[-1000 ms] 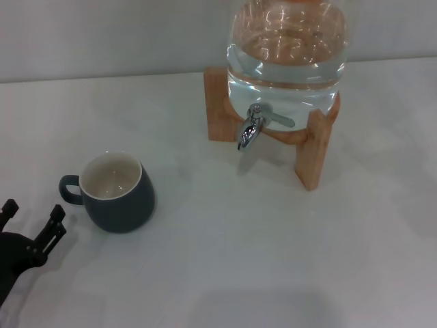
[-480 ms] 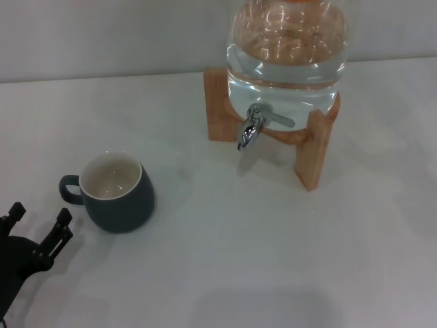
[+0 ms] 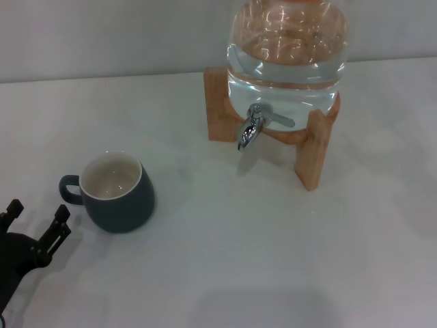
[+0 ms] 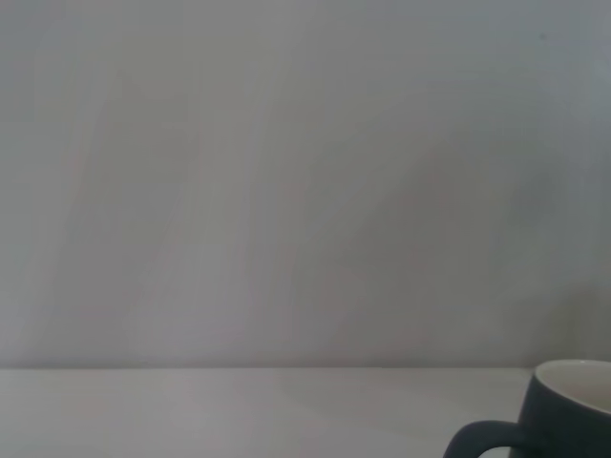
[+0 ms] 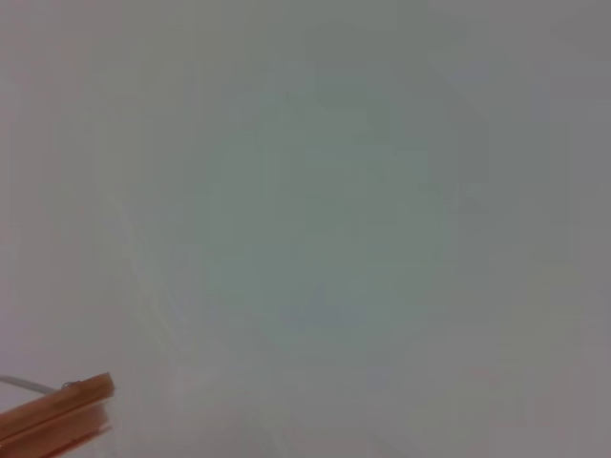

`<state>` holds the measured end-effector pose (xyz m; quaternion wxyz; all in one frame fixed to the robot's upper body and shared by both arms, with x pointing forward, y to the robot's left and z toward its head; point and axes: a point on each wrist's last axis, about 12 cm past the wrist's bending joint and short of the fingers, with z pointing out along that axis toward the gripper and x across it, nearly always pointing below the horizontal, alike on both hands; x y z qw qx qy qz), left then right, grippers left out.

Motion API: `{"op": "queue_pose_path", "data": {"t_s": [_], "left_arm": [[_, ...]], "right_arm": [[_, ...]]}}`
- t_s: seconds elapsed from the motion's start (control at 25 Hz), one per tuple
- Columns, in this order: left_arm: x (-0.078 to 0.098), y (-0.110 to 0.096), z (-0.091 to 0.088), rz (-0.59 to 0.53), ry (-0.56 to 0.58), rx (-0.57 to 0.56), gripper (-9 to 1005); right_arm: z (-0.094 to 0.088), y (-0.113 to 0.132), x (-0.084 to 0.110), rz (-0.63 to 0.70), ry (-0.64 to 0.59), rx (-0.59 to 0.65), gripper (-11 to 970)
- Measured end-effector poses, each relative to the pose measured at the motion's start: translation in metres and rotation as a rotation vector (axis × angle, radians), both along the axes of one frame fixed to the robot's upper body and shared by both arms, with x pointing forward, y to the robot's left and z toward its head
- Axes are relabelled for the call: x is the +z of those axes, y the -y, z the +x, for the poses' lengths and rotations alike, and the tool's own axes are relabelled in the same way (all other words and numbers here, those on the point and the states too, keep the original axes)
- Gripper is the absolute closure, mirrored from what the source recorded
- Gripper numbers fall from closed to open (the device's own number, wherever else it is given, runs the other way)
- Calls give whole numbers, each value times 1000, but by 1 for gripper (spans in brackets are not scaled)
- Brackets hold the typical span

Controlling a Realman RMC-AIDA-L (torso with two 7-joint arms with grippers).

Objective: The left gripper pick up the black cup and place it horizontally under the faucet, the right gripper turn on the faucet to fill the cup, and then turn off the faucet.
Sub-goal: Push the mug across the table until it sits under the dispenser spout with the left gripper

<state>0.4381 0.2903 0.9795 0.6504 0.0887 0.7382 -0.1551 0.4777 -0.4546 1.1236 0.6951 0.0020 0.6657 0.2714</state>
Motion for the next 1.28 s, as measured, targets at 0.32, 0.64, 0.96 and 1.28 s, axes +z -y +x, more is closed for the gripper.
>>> {"op": "queue_pose_path", "data": {"t_s": [0.32, 0.64, 0.96, 1.28], "left_arm": [[3, 1, 11, 7, 10, -10, 129], [3, 3, 18, 19, -5, -13, 129], [4, 3, 21, 14, -1, -2, 128], [4, 3, 25, 13, -8, 11, 128]], "right_arm": [[0, -1, -1, 4, 0, -1, 115], [-1, -1, -1, 6, 0, -1, 115], [-1, -1, -1, 5, 0, -2, 115], [-1, 0, 0, 3, 1, -2, 115]]}}
